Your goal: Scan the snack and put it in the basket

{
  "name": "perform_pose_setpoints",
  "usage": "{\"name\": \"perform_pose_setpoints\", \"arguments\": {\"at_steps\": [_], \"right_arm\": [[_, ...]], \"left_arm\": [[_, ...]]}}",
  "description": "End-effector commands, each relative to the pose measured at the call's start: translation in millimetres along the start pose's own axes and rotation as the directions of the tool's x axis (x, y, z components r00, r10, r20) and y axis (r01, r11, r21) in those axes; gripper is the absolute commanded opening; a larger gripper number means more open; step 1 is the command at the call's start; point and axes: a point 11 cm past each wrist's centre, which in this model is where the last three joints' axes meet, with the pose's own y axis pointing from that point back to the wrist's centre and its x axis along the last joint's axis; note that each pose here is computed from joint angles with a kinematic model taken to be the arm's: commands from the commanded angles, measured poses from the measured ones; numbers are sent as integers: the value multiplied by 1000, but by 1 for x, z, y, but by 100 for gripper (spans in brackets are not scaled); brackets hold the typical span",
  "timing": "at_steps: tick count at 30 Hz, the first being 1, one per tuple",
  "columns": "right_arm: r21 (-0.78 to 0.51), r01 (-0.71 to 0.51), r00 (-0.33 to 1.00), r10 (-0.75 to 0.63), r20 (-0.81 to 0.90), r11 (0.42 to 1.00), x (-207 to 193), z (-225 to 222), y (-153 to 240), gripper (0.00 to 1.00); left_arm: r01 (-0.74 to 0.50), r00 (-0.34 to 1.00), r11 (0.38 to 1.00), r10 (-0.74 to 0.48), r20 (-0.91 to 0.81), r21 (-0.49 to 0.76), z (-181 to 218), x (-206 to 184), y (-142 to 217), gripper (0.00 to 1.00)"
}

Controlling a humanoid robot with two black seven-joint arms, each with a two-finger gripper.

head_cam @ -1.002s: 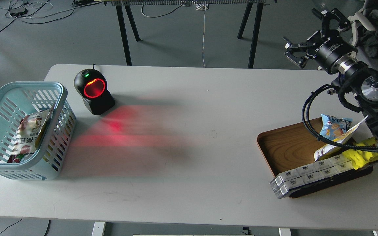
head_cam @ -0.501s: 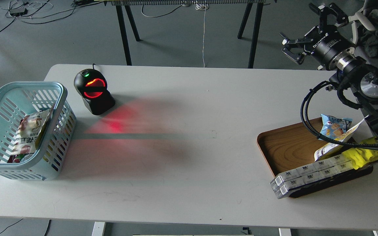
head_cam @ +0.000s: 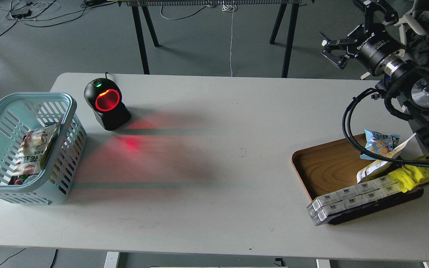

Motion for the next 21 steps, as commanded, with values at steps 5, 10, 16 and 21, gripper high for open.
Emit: {"name": "perform_pose_setpoints", "arguments": {"at_steps": [5,10,16,21], "right_arm": [[0,-5,1000,5,-2,1000,2,-1,2,99],[-1,-5,1000,5,-1,1000,2,0,1,99],[-2,-3,1000,3,1,1000,1,1,1,99],[-5,0,1000,0,4,1000,0,3,-1,99]], "left_arm": [[-11,997,999,8,-75,-36,13,5,-2,99],[-11,992,999,6,-125,-36,13,5,-2,99],[-9,988,999,1,-152,-50,13,0,-8,99],[-31,980,998,21,-196,-48,12,6,-8,99]]}}
